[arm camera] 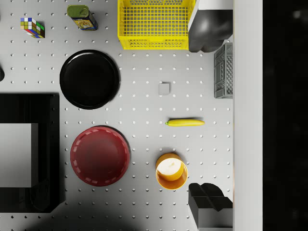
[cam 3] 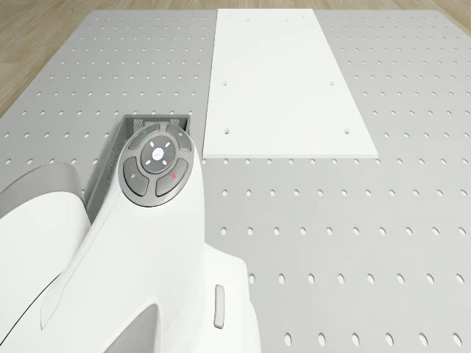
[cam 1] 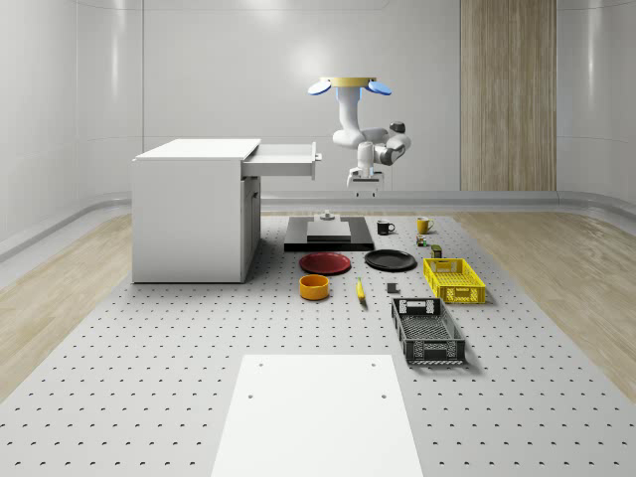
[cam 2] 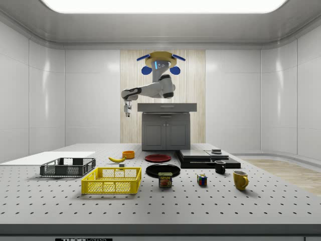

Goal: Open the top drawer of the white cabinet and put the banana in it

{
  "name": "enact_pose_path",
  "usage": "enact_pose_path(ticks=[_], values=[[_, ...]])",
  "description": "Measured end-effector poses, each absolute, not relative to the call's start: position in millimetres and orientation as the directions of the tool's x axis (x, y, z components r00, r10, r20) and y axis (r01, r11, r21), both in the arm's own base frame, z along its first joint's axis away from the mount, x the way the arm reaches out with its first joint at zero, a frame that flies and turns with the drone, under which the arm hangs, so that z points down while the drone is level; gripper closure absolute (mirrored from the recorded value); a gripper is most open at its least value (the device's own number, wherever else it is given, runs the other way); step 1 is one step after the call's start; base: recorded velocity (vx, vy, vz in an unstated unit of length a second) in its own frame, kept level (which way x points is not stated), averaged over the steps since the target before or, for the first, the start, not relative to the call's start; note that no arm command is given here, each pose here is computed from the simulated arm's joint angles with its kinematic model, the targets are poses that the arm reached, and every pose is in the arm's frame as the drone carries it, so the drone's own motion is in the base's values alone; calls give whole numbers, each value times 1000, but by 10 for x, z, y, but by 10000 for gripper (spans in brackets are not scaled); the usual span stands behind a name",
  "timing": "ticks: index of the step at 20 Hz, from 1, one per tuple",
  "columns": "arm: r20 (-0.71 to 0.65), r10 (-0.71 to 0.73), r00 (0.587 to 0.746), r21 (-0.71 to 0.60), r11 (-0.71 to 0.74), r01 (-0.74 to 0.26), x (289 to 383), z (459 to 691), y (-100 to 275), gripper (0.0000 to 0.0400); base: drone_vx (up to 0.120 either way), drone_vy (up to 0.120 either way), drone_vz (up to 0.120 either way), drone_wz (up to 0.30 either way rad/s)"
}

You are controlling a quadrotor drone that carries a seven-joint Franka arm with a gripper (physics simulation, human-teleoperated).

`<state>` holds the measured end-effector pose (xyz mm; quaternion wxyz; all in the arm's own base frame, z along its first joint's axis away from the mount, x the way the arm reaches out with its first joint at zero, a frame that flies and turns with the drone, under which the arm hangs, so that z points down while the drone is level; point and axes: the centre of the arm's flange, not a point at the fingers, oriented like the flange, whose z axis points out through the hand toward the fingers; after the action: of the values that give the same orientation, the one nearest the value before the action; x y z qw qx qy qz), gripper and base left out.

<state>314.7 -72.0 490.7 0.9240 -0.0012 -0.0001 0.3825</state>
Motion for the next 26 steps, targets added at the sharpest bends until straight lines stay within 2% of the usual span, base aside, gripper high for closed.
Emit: enact_pose_path(ticks=[14, 26], values=[[-1, 707, 707, -2, 707, -707, 3148, 4907, -720, 0, 120, 0, -120, 0], [-1, 707, 707, -2, 707, -707, 3148, 4907, -720, 0, 0, 0, -120, 0]])
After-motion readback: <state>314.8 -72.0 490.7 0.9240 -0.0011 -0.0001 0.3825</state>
